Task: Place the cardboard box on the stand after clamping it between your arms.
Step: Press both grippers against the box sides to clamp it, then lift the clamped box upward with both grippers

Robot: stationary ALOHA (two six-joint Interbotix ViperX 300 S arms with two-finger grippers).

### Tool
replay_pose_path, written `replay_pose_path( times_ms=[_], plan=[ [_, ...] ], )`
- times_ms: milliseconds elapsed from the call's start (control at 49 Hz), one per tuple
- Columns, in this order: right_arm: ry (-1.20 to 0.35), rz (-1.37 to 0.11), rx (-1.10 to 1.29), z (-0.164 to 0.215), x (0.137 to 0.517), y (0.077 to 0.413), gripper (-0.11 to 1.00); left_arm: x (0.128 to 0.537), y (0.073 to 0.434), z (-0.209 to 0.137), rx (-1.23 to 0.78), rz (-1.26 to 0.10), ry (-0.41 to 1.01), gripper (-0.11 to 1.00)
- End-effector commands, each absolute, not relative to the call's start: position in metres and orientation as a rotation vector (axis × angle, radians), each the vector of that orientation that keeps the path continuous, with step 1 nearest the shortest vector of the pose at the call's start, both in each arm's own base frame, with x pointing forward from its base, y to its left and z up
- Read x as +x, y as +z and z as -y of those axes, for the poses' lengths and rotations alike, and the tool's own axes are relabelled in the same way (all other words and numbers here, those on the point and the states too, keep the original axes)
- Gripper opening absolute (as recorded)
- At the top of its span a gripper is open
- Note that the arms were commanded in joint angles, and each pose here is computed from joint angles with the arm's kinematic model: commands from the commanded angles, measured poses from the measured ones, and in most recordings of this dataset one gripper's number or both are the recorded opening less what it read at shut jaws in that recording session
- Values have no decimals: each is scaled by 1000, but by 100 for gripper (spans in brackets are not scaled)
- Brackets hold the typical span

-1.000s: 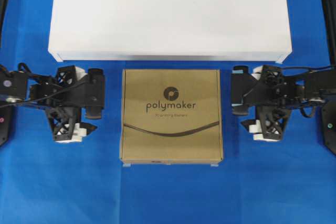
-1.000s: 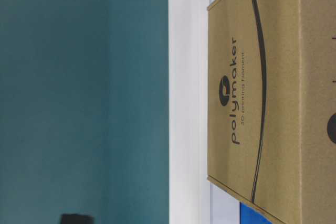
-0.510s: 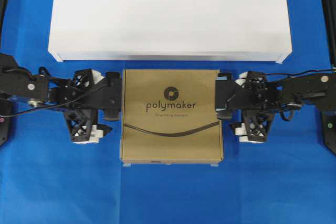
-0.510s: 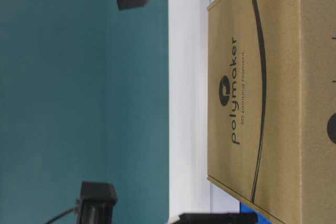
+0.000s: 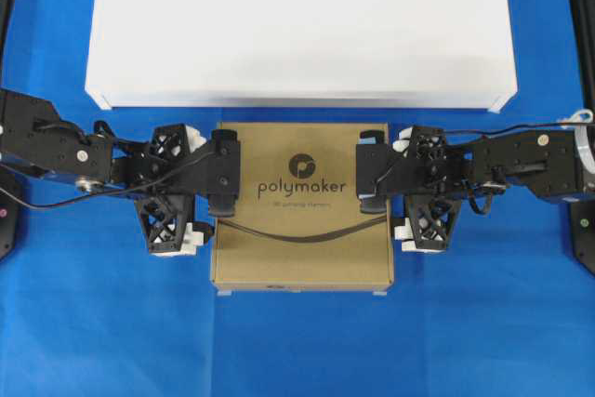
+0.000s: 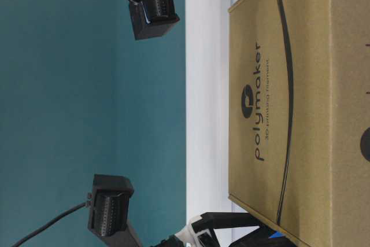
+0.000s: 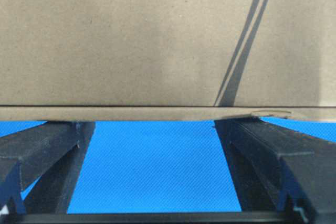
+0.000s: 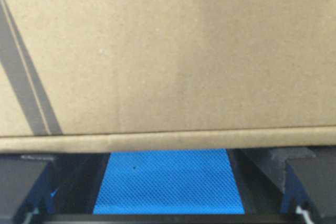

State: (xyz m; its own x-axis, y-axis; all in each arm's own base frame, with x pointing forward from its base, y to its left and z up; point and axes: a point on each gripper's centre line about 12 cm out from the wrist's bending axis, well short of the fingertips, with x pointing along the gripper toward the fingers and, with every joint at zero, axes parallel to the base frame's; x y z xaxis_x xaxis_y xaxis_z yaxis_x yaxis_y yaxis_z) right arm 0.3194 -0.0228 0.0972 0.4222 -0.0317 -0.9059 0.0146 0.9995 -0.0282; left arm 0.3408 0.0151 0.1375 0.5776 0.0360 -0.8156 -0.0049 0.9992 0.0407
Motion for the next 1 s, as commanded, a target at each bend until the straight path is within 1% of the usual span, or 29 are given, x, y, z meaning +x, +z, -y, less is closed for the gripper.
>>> replay_pose_path(
  times_ms=[0,224,551,694,796,979],
  plan=[
    [-31,-1090,-19,24,329,108,99,350,145,-14,38,-912,20,88],
    [-33,-1078,-19,24,331,108,99,350,146,-13,39,-906,19,88],
    [-36,-1046,-19,25,336,116,99,353,158,-12,38,-850,18,88],
    [-38,-1024,-16,25,340,129,99,353,170,-13,36,-821,22,88],
    [-39,-1029,-11,25,342,143,99,355,187,-13,34,-789,24,88],
    [-38,-1044,-8,25,346,183,99,355,222,-15,38,-786,34,88]
  ],
)
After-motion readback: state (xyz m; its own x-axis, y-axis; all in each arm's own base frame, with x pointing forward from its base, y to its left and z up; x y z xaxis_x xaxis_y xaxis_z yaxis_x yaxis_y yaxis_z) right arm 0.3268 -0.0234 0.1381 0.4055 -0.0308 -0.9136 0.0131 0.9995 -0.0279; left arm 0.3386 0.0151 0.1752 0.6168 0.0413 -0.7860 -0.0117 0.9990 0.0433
